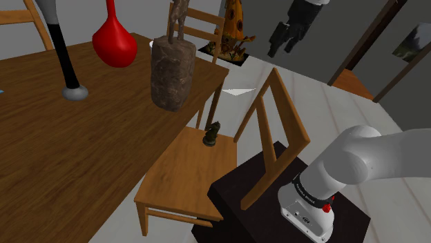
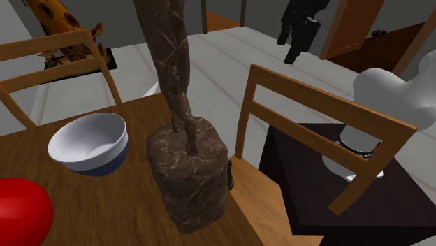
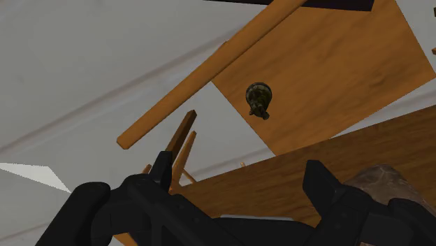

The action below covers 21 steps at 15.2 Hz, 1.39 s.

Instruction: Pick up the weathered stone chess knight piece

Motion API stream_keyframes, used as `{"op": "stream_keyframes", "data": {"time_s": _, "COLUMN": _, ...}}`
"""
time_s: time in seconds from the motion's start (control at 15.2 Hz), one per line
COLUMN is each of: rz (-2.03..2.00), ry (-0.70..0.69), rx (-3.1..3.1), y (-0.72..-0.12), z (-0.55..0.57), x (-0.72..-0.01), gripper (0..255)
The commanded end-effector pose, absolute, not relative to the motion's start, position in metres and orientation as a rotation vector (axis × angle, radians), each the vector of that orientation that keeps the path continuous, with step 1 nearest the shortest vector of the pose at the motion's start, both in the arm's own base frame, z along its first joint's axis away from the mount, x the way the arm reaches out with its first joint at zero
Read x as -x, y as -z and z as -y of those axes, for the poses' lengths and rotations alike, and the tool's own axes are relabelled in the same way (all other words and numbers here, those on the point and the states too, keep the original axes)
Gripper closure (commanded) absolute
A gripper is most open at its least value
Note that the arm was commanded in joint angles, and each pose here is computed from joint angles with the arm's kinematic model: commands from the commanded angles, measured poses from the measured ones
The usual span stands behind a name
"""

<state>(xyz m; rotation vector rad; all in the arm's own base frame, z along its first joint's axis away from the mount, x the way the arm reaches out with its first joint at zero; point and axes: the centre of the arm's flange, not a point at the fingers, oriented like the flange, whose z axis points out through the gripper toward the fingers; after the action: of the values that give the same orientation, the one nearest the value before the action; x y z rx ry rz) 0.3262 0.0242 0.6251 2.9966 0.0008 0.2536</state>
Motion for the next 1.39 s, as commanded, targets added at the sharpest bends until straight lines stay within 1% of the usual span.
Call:
{"op": "stream_keyframes", "data": {"time_s": 0.0, "rz": -0.001, "ry": -0.254, "rx": -2.997, "y": -0.625, "z": -0.024, "x": -0.326, "gripper": 0}}
{"op": "stream_keyframes", "data": {"time_s": 1.32, "rz": -0.082, "ry": -0.19, "rx": -3.101, "y": -0.378, "z": -0.024, "x": -0.417, "gripper": 0}}
